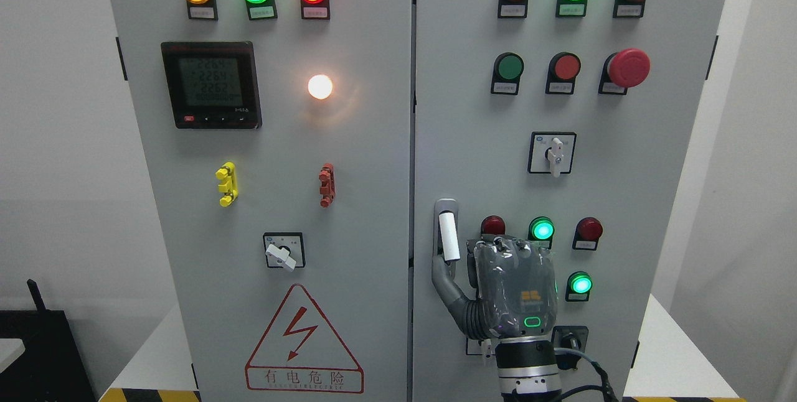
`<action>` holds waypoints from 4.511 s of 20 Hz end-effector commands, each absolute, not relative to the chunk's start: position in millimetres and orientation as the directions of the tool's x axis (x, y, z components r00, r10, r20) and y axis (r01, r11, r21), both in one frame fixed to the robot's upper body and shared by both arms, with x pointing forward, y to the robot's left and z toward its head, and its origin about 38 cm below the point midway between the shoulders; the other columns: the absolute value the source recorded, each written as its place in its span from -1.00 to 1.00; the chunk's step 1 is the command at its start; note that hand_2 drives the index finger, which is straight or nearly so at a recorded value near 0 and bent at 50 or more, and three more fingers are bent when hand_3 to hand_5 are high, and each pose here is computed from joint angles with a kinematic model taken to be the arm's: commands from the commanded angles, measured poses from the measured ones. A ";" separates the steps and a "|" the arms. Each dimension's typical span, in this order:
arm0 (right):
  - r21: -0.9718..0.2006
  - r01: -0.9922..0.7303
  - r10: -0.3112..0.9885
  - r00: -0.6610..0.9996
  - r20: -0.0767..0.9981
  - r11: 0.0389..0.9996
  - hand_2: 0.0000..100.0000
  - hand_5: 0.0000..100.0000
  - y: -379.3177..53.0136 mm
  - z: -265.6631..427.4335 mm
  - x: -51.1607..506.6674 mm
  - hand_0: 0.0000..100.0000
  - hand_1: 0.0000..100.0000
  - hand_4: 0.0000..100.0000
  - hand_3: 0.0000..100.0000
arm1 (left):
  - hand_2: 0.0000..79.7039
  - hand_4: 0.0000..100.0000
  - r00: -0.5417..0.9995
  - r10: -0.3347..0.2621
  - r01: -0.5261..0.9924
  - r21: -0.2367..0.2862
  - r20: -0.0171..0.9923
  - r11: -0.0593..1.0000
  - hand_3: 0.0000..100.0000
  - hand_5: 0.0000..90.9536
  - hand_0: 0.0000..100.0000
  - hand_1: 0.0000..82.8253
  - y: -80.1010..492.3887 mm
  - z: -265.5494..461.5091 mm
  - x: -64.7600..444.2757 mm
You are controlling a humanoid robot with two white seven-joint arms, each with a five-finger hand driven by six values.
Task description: Release door handle
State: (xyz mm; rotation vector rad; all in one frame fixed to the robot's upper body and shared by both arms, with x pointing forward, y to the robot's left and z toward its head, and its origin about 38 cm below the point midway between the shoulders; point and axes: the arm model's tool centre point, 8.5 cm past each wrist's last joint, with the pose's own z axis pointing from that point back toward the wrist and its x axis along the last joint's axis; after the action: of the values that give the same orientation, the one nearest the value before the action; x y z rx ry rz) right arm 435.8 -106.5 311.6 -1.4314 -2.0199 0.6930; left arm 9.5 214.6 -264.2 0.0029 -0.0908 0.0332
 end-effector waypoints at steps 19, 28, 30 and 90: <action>-0.676 0.675 0.952 -0.260 0.158 0.297 1.00 0.93 -111.8 316.5 433.7 -0.06 -0.10 1.00 1.00 | -1.00 -1.00 0.997 0.005 -0.005 0.001 0.081 1.000 -1.00 -1.00 -0.76 -0.06 214.1 -263.8 10.9; -0.676 0.675 0.953 -0.258 0.160 0.296 1.00 0.93 -112.1 316.5 433.9 -0.02 -0.10 1.00 1.00 | -1.00 -1.00 0.997 0.005 -0.005 0.001 0.083 1.000 -1.00 -1.00 -0.76 -0.06 214.1 -263.8 11.4; -0.679 0.674 0.954 -0.249 0.165 0.293 1.00 0.93 -115.4 314.9 434.7 -0.02 -0.10 1.00 1.00 | -1.00 -1.00 0.997 0.006 -0.007 0.001 0.083 1.000 -1.00 -1.00 -0.76 -0.06 214.1 -263.8 11.4; -0.658 0.698 0.960 -0.207 0.190 0.281 1.00 0.93 -131.0 321.9 437.1 0.01 -0.13 1.00 1.00 | -1.00 -1.00 0.997 0.006 -0.007 0.001 0.081 1.000 -1.00 -1.00 -0.76 -0.06 214.1 -263.8 10.9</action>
State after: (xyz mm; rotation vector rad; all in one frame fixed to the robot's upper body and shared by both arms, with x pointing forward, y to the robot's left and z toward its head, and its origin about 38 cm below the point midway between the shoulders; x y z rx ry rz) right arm 436.1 -126.7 320.8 -1.4750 -1.9887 0.6052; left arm 9.5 214.6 -264.2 0.0028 -0.0909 0.0341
